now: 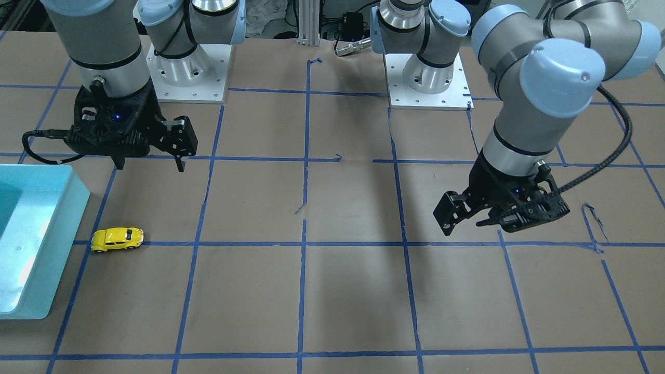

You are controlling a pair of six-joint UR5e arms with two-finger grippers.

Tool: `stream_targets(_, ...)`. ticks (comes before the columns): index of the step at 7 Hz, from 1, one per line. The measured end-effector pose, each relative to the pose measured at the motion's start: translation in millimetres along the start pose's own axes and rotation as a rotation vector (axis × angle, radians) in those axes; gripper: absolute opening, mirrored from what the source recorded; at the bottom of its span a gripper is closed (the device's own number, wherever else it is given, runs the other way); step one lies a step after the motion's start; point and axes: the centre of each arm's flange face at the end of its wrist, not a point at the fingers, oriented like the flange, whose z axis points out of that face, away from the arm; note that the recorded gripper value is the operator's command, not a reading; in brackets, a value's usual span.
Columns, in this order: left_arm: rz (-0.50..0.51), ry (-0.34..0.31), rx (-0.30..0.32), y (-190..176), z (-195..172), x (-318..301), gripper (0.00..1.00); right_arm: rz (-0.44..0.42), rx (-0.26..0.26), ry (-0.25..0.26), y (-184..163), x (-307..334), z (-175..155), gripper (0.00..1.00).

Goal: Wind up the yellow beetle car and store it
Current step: 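Move the right gripper over the car beside the blue tray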

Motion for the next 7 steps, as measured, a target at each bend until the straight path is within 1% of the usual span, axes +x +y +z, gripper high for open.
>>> stream_targets(1, 0.061, 0.038, -0.031, 13, -17, 3, 1.0, -0.064, 0.017, 0.005, -2, -1, 7, 1.0)
stream_targets(2, 0.091, 0.051, -0.058, 26, -28, 2, 1.0, -0.109, 0.009, 0.005, -1, -4, 17, 1.0)
stream_targets(3, 0.133, 0.05, -0.09, 39, -29, 0, 1.0, -0.141, -0.017, 0.002, 3, -11, 33, 1.0)
stream_targets(4, 0.185, 0.03, -0.108, 50, -30, -4, 1.0, -0.164, -0.061, 0.002, 13, -18, 55, 1.0)
stream_targets(5, 0.213, 0.003, -0.114, 55, -30, -7, 1.0, -0.179, -0.107, 0.003, 23, -21, 75, 1.0)
stream_targets(6, 0.223, -0.009, -0.116, 58, -31, -9, 1.0, -0.21, -0.147, 0.001, 33, -22, 93, 1.0)
stream_targets(7, 0.227, -0.012, -0.119, 59, -30, -10, 1.0, -0.287, -0.177, -0.007, 39, -21, 109, 1.0)
